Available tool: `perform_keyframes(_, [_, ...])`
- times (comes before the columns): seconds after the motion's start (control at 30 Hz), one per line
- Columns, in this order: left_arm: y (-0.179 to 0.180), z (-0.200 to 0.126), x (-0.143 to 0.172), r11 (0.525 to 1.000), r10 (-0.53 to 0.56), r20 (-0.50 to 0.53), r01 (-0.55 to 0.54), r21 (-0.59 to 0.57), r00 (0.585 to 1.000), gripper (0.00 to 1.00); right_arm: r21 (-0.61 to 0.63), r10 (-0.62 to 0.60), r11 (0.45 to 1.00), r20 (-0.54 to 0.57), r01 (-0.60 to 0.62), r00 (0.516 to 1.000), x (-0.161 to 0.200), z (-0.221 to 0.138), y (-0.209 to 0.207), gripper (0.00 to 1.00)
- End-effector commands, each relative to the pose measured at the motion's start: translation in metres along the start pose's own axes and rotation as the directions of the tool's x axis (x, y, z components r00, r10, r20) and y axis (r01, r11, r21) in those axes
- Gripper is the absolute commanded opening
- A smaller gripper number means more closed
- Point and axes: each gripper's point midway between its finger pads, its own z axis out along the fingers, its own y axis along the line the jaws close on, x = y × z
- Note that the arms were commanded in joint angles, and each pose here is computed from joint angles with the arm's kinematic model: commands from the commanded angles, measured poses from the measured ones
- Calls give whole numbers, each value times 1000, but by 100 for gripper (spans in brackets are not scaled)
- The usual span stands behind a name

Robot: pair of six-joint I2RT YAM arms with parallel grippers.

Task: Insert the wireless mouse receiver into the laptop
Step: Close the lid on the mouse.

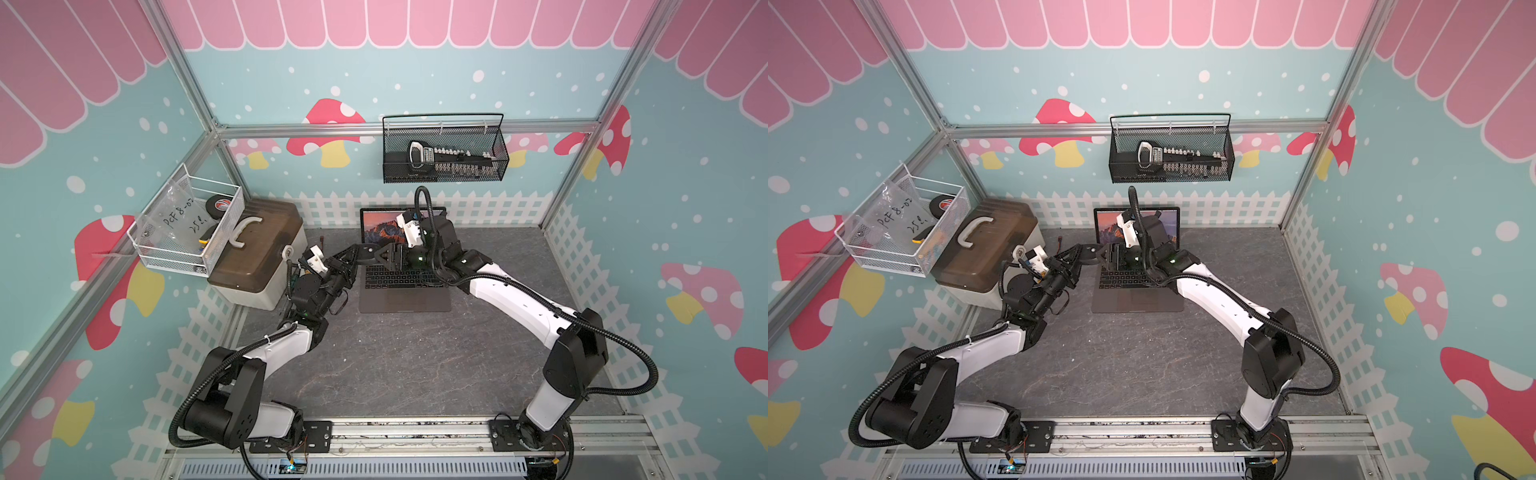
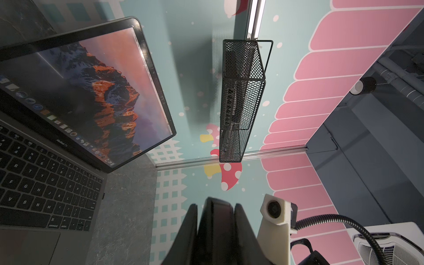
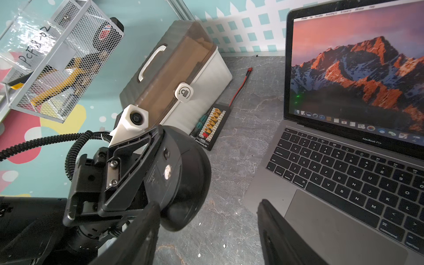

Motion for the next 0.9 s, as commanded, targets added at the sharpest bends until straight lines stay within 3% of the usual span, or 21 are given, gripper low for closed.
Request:
perform_keyframes(0.0, [-11, -4, 2, 999, 20, -6, -20, 46, 1000, 0, 11, -22, 1000, 43, 21, 999, -7, -17, 6, 70])
perform_keyframes(0.17, [-10, -3, 3, 999, 17, -11, -17, 48, 1000, 0, 24, 4, 1000, 109, -6, 994, -6, -22, -2, 66])
perform_keyframes(0.33, [-10, -3, 3, 999, 16, -13, -15, 46, 1000, 0, -21, 9, 1000, 106, -7, 994, -7, -19, 6, 38])
perform_keyframes(0.5, [-9, -3, 3, 999, 13, -11, -12, 46, 1000, 0, -66, 0, 998, 117, 8, 993, -13, -22, 17, 1])
perform_keyframes(0.87, [-7, -3, 3, 999, 12, -12, -11, 43, 1000, 0, -137, -14, 990, 114, 30, 993, -16, -20, 32, 0])
